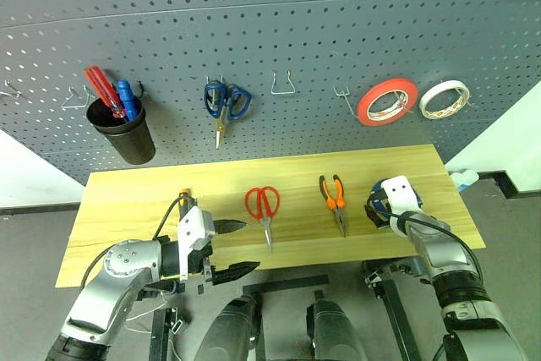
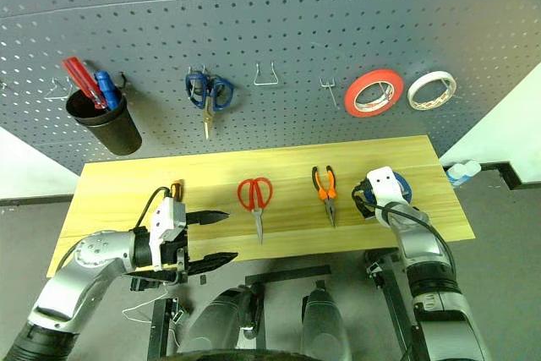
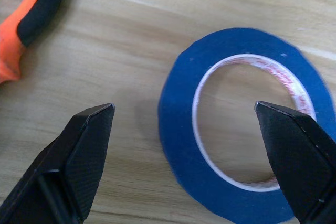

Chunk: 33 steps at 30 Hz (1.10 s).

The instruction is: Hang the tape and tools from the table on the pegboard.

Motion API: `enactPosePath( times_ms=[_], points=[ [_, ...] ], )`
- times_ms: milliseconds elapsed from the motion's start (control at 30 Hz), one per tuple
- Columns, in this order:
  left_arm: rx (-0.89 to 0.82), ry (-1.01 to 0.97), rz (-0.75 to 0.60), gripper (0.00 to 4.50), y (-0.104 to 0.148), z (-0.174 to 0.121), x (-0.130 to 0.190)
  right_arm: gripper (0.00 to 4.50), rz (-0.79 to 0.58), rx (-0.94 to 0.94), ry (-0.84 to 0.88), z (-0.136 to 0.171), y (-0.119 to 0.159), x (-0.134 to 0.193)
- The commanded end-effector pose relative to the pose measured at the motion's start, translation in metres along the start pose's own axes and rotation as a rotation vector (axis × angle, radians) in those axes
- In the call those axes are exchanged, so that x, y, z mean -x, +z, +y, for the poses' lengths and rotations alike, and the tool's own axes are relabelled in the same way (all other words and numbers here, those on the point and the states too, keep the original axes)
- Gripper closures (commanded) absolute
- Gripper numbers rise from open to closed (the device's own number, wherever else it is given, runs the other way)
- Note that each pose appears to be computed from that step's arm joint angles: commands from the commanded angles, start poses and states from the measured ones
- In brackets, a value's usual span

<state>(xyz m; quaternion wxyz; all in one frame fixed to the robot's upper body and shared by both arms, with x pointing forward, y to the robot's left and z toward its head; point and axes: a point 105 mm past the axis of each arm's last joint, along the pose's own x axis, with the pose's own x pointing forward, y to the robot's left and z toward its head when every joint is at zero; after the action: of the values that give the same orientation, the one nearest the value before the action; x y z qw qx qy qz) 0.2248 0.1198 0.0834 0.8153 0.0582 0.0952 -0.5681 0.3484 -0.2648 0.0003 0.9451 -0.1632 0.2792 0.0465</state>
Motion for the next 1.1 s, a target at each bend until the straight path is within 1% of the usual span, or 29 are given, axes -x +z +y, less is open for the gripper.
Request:
enactPosePath(
  times_ms=[33,100,400,533,733,1100],
  points=[
    [-0.014,-0.002,-0.019,0.02,0.010,-0.006,0.004,0.00,0.012,-0.003,0.014,-0.006,0.002,-0.001],
    [-0.009,-0.001,-0.014,0.02,0.010,-0.007,0.006,0.00,0.018,-0.038,0.030,-0.007,0.003,-0.003],
    [-0.001,0.011,-0.005,0.02,0.014,-0.010,0.011,0.00,0.025,-0.066,0.038,-0.019,0.015,-0.012],
    [-0.002,0.017,-0.003,0.02,0.014,-0.008,0.011,0.00,0.045,-0.078,0.085,-0.013,0.015,-0.014],
    [-0.010,0.026,-0.011,0.02,0.016,-0.006,0.009,0.00,0.157,-0.098,0.171,0.000,-0.001,-0.013],
    [-0.011,0.038,-0.018,0.02,0.017,-0.007,0.008,0.00,0.169,-0.087,0.187,0.001,0.003,-0.012]
  ],
)
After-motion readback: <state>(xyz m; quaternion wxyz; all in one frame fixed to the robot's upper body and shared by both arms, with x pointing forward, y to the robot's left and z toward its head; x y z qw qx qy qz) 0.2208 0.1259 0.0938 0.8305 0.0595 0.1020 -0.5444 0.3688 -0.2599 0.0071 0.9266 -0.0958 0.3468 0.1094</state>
